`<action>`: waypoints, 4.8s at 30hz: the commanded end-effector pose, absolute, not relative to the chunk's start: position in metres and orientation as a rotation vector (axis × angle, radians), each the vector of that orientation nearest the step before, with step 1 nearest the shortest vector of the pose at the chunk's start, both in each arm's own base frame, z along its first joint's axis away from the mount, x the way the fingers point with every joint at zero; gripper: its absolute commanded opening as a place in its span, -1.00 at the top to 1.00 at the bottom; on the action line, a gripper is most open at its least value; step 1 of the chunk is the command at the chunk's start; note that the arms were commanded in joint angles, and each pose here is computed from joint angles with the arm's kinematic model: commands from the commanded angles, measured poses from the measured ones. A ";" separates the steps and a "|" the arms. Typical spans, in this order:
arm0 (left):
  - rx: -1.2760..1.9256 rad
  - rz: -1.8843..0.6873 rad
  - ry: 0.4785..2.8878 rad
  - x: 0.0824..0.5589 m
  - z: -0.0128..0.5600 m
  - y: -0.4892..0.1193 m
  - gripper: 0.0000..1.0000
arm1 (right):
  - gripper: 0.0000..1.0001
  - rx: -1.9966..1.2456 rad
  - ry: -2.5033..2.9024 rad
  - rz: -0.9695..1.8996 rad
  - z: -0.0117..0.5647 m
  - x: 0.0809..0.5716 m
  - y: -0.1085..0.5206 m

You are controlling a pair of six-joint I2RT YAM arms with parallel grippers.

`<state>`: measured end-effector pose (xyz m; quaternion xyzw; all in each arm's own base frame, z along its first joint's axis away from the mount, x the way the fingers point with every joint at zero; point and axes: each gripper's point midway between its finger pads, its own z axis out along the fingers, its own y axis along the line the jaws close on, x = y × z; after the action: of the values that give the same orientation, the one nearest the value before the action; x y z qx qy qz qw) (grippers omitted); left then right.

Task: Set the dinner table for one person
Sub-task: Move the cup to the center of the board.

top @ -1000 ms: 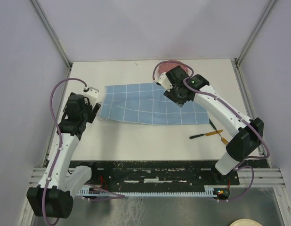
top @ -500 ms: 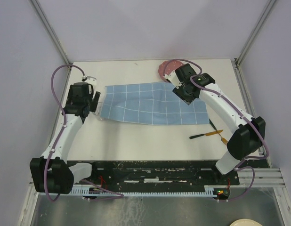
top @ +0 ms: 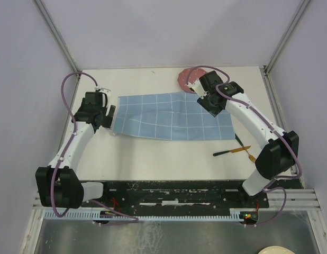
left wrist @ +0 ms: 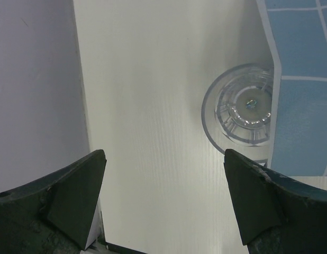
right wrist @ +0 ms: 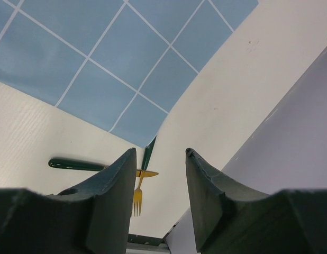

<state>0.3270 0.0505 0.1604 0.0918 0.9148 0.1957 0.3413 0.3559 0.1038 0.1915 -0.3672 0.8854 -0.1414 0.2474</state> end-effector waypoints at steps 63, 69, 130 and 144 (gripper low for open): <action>0.019 0.514 2.509 0.359 0.123 0.082 0.95 | 0.08 -0.959 2.439 -0.384 0.184 0.357 0.091; -0.005 0.572 2.529 0.346 0.126 0.108 0.95 | 0.09 -0.968 2.450 -0.376 0.181 0.356 0.091; 0.098 0.343 2.252 0.325 0.250 0.099 -0.35 | 0.03 -1.530 2.326 -0.242 0.130 0.322 0.237; 0.050 0.456 2.299 0.261 0.242 0.104 -0.31 | -0.09 -1.752 1.918 -0.101 0.113 0.313 0.436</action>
<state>0.2798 0.1036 0.2477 0.0148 0.8987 0.1708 0.4036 0.3107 0.3949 0.1073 -0.6291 0.7450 -0.0417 0.2180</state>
